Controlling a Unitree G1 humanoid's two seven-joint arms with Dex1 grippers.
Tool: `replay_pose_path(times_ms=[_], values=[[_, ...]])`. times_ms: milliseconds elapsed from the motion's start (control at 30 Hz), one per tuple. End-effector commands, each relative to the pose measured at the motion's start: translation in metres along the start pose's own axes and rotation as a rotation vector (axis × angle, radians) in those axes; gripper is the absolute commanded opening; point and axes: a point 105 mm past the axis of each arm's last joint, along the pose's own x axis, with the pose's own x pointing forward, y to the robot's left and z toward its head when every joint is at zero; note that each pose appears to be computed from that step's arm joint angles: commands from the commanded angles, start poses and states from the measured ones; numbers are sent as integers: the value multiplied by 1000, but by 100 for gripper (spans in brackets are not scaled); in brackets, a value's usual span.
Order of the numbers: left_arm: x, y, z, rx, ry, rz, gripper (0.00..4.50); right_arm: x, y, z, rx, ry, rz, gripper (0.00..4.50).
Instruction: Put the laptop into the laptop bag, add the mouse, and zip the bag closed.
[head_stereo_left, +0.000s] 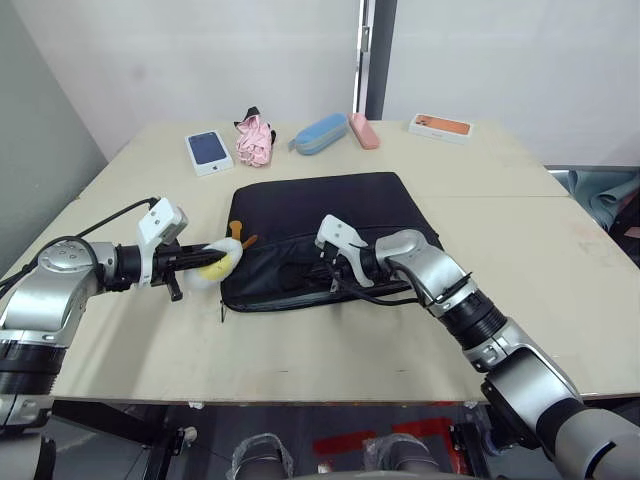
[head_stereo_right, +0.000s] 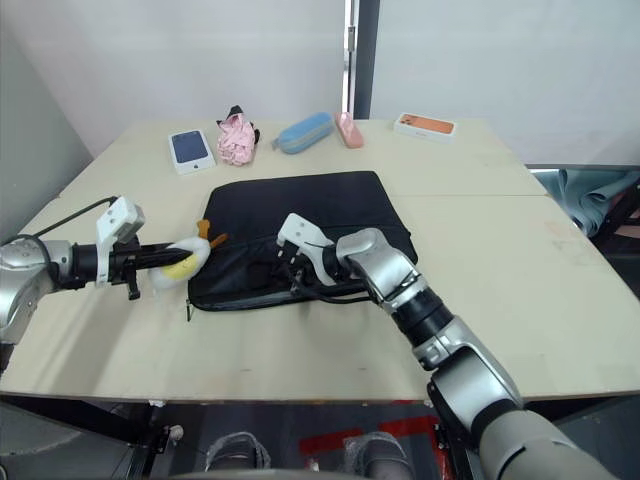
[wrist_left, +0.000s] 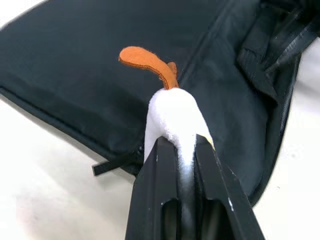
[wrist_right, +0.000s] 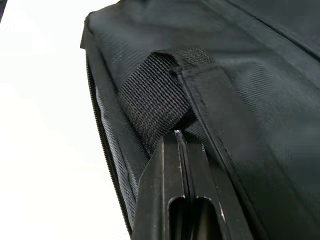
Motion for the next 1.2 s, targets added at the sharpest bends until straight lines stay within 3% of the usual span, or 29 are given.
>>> replay_pose_path(times_ms=[33, 100, 167, 333, 433, 667, 1000, 1100, 1200], values=[[-5, 18, 18, 52, -41, 81, 2, 7, -3, 9, -23, -12, -10, 0], [-6, 21, 26, 37, -73, 91, 2, 8, -8, 8, -14, -10, -37, 0], [-6, 8, 30, 33, -94, 30, 2, 7, -14, 8, -4, -11, -66, 0], [-16, -58, 17, 64, -47, -251, 2, 2, -24, 5, 10, -4, -116, 0], [-22, -65, 12, 65, -24, -256, 2, 2, -26, 3, 8, 1, -124, 0], [-28, -83, 19, 64, -69, -315, 2, 4, -31, 6, 6, 3, -138, 0], [0, -134, -11, 155, 24, -449, 2, 6, -33, 8, 10, 1, -139, 0], [22, -139, -9, 314, -2, -426, 2, 6, -33, 8, 11, 2, -135, 0], [40, -151, 3, 430, -100, -436, 2, 7, -33, 9, 11, 2, -134, 0]])
